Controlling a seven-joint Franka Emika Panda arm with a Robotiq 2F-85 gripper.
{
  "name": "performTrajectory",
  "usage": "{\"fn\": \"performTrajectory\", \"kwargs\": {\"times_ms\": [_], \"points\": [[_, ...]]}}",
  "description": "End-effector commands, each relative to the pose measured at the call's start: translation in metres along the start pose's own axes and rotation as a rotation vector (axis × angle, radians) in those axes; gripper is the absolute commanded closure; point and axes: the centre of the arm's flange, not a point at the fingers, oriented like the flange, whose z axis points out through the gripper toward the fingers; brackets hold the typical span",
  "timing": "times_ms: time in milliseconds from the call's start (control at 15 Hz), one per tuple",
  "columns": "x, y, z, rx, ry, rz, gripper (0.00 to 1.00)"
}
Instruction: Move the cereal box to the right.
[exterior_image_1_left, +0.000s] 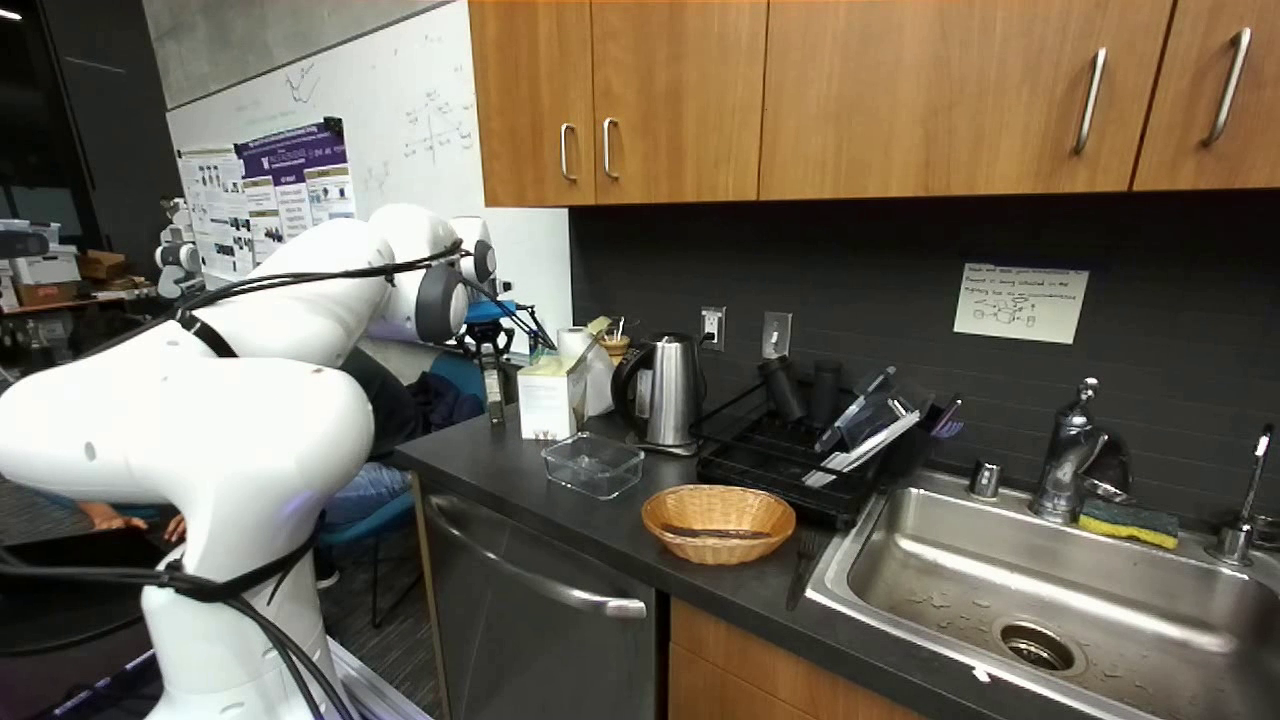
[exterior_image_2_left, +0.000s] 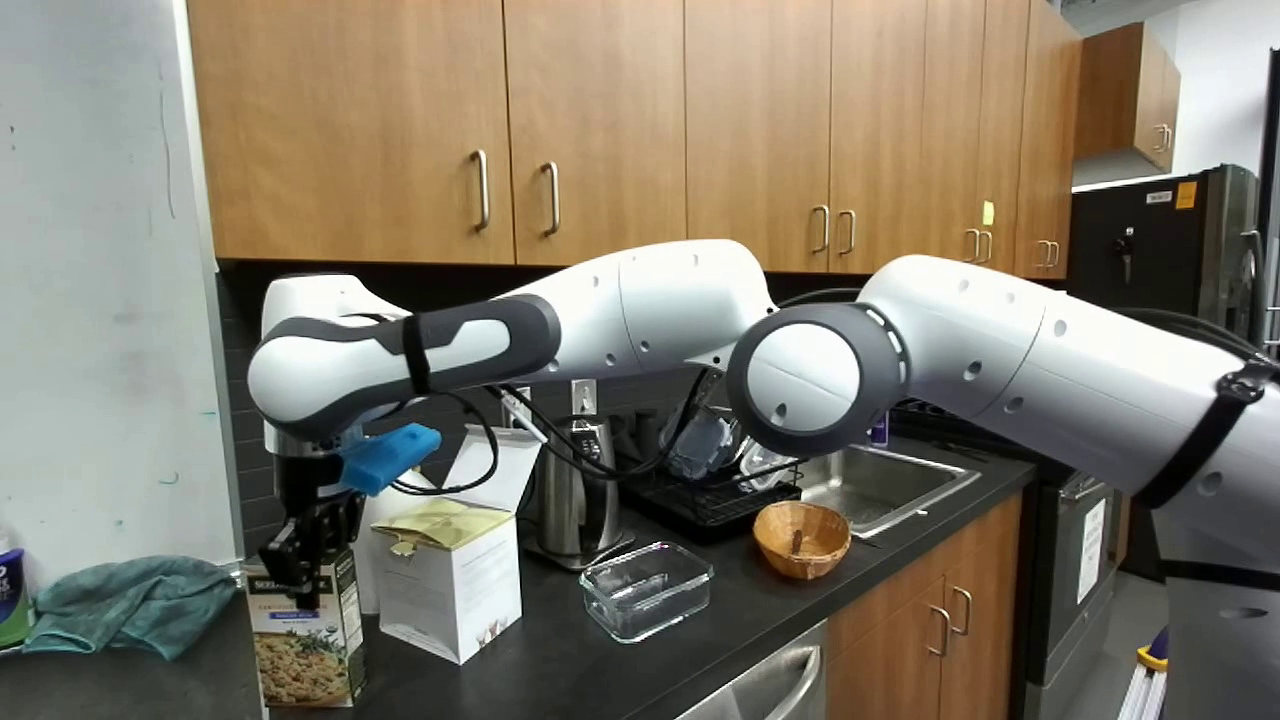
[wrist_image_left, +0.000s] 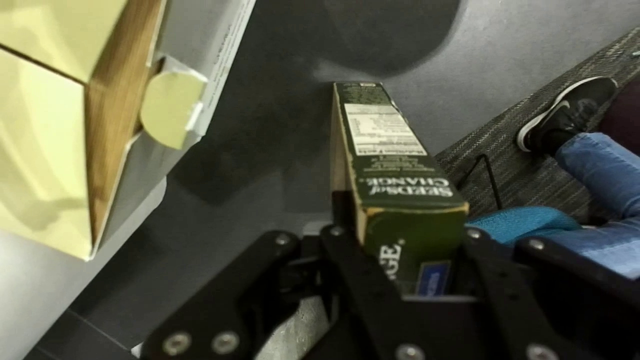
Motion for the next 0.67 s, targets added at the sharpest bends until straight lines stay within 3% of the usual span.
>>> {"fn": "performTrajectory", "kwargs": {"times_ms": [0, 600], "points": [[0.005, -0.001, -0.022, 0.026, -0.016, -0.023, 0.88], [-0.012, -0.016, -0.043, 0.055, -0.045, -0.046, 0.88]]}}
